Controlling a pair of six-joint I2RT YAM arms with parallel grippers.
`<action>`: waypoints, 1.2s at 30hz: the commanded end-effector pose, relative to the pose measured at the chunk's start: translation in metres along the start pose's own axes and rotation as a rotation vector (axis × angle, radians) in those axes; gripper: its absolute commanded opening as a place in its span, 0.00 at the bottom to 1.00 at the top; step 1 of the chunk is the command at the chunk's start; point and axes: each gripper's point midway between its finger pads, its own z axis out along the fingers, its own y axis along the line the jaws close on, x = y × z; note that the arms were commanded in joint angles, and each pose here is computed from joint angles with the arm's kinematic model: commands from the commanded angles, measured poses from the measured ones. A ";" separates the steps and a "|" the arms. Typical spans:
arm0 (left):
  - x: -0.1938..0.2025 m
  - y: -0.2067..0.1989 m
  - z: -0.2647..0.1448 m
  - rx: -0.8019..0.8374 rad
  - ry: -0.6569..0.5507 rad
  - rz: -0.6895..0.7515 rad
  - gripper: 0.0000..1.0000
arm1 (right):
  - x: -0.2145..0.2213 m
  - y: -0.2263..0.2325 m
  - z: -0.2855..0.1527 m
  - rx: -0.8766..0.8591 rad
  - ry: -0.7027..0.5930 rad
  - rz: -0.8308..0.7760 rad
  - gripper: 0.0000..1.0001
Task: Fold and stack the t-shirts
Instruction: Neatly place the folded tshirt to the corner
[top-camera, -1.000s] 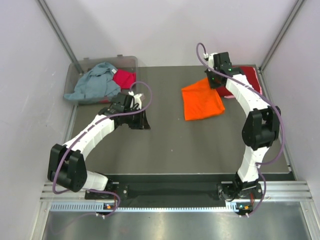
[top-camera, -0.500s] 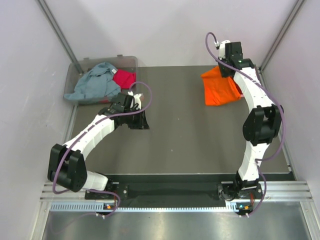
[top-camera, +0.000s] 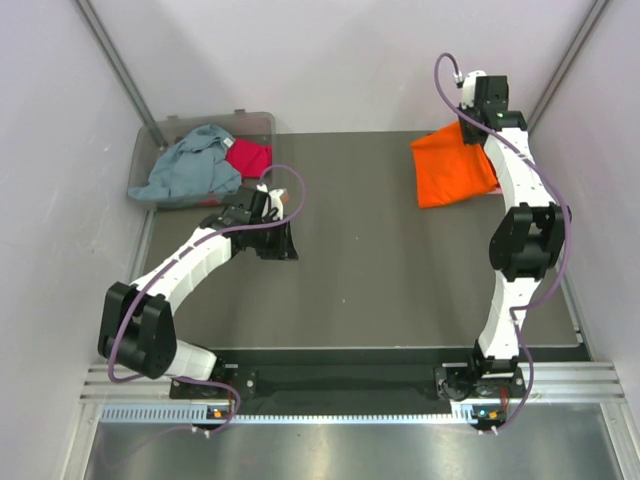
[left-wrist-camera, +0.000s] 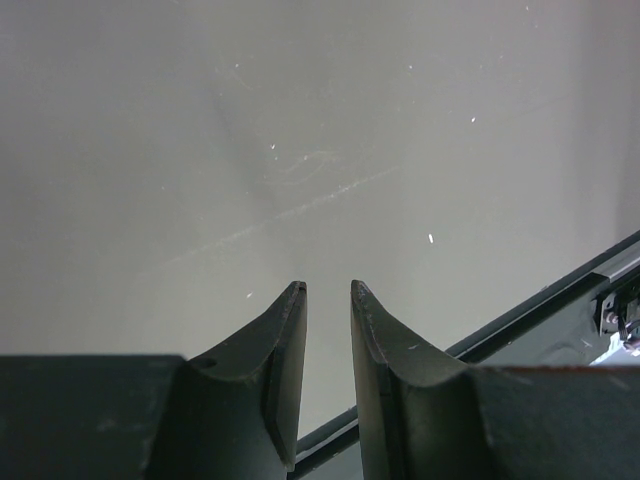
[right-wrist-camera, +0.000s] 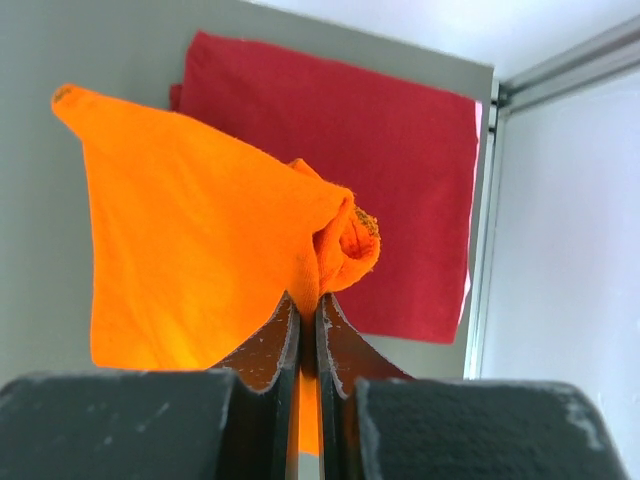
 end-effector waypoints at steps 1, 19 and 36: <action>-0.006 0.002 -0.001 -0.009 -0.011 0.013 0.29 | -0.051 -0.023 -0.016 0.046 -0.166 0.021 0.00; -0.008 0.012 0.003 -0.040 -0.009 -0.007 0.29 | -0.057 -0.070 0.001 0.066 -0.245 0.129 0.00; -0.006 0.020 0.014 -0.056 0.027 -0.029 0.29 | -0.033 -0.117 0.089 0.118 -0.271 0.236 0.00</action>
